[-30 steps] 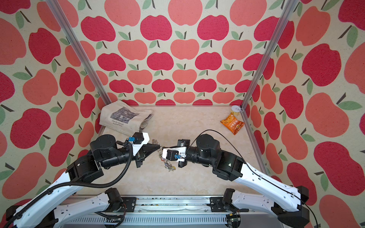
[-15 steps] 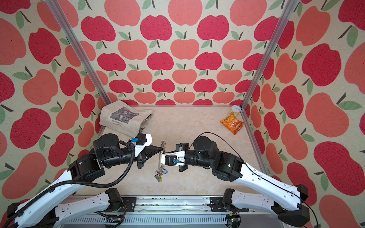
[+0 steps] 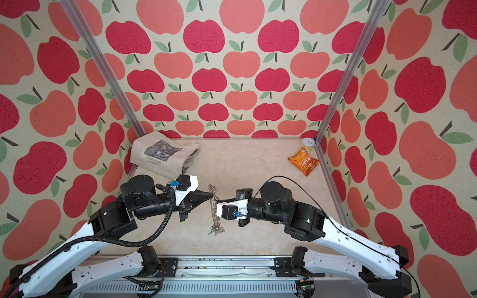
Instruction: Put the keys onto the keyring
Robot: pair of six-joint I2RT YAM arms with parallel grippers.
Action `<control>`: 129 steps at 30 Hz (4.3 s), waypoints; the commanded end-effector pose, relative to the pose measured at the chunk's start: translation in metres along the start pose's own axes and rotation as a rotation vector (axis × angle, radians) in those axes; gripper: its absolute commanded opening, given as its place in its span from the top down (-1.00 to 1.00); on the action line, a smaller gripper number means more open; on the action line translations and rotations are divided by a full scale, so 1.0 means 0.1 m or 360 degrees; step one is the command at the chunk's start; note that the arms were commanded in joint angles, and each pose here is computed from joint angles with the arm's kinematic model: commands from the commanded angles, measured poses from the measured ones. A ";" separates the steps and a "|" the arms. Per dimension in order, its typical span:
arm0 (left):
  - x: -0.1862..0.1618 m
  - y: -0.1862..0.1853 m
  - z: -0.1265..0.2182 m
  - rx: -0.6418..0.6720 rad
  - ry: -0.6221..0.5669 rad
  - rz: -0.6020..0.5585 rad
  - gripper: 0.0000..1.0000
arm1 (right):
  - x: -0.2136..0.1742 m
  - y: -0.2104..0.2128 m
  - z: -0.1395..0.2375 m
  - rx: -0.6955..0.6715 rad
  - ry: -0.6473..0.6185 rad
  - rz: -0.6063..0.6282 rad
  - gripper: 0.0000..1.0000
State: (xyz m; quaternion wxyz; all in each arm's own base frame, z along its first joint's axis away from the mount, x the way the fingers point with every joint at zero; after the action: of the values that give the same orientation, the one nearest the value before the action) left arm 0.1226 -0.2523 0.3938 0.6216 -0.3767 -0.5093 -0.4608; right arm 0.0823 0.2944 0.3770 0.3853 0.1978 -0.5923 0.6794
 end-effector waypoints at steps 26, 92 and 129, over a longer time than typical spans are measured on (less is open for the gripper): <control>0.43 0.01 0.21 0.0066 -0.0351 -0.0108 1.00 | 0.00 0.22 0.12 0.0095 -0.0076 -0.0083 -0.08; 0.40 -0.17 0.24 -0.0113 -0.0361 -0.0112 1.00 | 0.27 -0.30 0.02 0.0194 -0.0449 -0.0564 1.00; 0.21 -0.10 0.05 -0.0074 0.0090 -0.0134 0.41 | 0.13 -0.32 -0.03 0.0281 0.0043 -0.0476 1.00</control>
State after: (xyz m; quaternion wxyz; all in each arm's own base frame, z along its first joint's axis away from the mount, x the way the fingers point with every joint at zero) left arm 0.1186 -0.2545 0.4104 0.6164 -0.3544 -0.4990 -0.4955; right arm 0.1021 0.3022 0.3896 0.4911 0.3081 -0.4689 0.6663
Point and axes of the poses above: each gripper's point midway between its finger pads, its own z axis back along the fingers, its own y axis along the line the jaws close on, x = y × z, the point moved 2 cm from there along z, back along the fingers, and after that the axes turned 5 degrees about z, right-handed, at the moved point
